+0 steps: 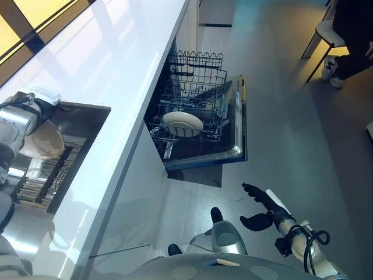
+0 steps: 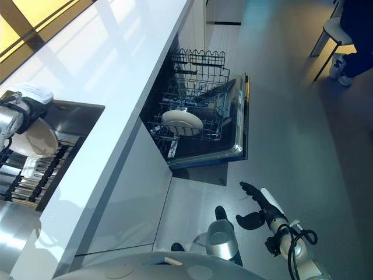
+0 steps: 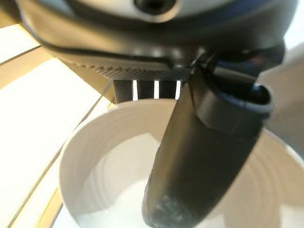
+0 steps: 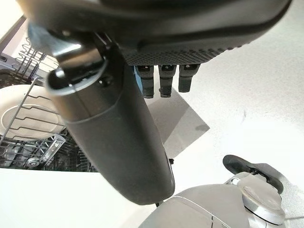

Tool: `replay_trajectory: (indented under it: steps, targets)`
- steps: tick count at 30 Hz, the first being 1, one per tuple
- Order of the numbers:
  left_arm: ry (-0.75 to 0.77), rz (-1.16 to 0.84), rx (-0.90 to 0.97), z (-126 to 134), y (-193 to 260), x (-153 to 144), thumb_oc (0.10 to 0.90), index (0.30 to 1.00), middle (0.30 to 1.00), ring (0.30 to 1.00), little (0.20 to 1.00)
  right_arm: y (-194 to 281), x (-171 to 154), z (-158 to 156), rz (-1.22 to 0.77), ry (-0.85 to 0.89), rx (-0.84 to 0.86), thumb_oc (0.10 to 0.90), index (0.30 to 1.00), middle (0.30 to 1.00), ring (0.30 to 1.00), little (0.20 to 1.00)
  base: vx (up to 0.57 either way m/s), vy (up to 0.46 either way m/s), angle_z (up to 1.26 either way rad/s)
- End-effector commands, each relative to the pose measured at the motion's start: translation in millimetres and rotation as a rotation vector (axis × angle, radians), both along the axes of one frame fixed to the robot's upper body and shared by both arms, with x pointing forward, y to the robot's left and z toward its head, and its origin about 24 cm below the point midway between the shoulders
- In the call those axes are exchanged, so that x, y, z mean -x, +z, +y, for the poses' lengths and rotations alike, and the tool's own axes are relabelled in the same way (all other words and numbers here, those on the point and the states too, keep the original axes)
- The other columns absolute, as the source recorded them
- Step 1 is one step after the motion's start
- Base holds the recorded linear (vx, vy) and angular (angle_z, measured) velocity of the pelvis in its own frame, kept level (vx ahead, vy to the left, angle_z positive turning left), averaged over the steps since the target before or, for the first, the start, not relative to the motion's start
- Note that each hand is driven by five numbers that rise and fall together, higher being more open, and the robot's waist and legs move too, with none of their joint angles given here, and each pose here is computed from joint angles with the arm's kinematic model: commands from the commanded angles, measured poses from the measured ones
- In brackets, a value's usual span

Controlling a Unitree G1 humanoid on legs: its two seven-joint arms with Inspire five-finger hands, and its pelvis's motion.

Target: Pick up plates and place into dishwasher.

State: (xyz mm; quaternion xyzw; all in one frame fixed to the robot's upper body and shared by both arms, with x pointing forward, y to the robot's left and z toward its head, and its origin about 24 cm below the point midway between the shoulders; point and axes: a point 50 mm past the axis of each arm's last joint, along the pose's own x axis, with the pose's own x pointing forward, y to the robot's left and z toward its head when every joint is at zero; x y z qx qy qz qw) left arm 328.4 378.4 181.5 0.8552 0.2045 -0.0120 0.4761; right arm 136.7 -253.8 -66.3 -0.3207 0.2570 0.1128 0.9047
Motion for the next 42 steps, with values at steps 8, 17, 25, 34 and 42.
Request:
replay_trajectory:
  steps: [8, 17, 25, 34, 42]
  targets:
    - [-0.213, -0.796, 0.29, -24, 133, 17, 0.1, 0.3, 0.3, 0.3, 0.2, 47, -41, 5, -0.355, -0.044, -0.019, 0.8, 0.9, 0.9, 0.9, 0.9, -0.06, -0.127, 0.15]
    - [-0.387, -1.02, 0.375, -37, 167, 55, 0.1, 0.3, 0.3, 0.3, 0.2, 89, -59, -14, -0.611, -0.187, 0.036, 0.8, 0.9, 0.9, 0.9, 0.9, -0.05, -0.089, 0.12]
    - [-0.561, -1.107, 0.734, -62, 144, 70, 0.1, 0.3, 0.3, 0.3, 0.2, 195, -82, 11, -1.042, 0.003, -0.127, 0.8, 0.9, 0.9, 0.9, 0.9, -0.06, -0.053, 0.1]
    - [-0.843, -1.034, 1.078, -123, 125, 60, 0.1, 0.3, 0.3, 0.3, 0.2, 265, -92, 80, -1.222, 0.436, -0.304, 0.8, 0.9, 0.9, 0.9, 0.9, -0.05, -0.029, 0.14]
    - [-1.049, -0.84, 1.282, -184, 108, 56, 0.1, 0.3, 0.3, 0.3, 0.2, 271, -114, 125, -1.14, 0.547, -0.338, 0.8, 0.9, 0.9, 0.9, 0.9, -0.01, -0.012, 0.11]
